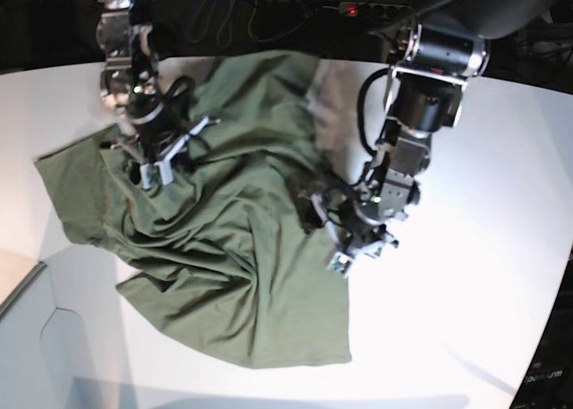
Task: Layout the t-shirt on the table in an organized manner, then fold the t-shirt properly
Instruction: 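Release and regrasp the shirt edges with both grippers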
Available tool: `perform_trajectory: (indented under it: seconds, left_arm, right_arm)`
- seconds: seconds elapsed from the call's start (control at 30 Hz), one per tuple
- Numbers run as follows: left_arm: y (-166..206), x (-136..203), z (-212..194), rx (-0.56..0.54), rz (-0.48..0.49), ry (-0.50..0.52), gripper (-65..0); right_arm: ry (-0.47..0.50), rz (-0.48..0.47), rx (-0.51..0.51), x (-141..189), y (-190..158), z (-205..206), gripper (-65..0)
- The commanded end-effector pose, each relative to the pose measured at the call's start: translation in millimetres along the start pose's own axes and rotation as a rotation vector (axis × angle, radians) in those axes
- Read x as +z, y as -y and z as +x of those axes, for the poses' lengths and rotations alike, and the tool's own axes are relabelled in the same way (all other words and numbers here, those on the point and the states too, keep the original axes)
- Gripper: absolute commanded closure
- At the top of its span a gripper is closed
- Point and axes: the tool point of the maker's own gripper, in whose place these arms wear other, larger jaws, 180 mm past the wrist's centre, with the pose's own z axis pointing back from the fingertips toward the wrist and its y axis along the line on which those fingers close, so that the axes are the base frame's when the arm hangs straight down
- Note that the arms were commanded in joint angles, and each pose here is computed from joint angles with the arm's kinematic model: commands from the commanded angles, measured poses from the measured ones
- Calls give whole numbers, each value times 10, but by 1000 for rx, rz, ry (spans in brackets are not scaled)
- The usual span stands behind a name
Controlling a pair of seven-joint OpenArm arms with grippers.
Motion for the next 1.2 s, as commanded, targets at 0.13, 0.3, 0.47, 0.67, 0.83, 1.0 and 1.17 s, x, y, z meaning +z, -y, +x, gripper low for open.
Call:
perform_trajectory:
  seconds: [0.13, 0.3, 0.47, 0.67, 0.83, 1.0, 1.17]
  left_arm:
    - [-13, 332, -879, -85, 54, -226, -417]
    - [218, 660, -1040, -95, 60, -271, -417]
    - [691, 973, -980, -61, 26, -212, -417]
    - [924, 1222, -635, -14, 28, -96, -417]
    - [703, 1490, -54, -34, 104, 67, -417]
    - [164, 1790, 141, -54, 246, 132, -417]
    - [-457, 1804, -203, -35, 368, 37, -418]
  right_arm:
    - [-119, -107, 31, -101, 631, -180, 0]
    - [-104, -156, 51, -237, 1014, 97, 0]
    - [-80, -175, 56, -363, 1203, 387, 0]
    - [-35, -185, 45, -495, 1295, 759, 0]
    - [-3, -203, 47, -532, 1428, 1018, 0]
    - [34, -214, 52, -529, 1480, 1231, 0]
    - [77, -230, 92, -389, 1503, 1329, 0]
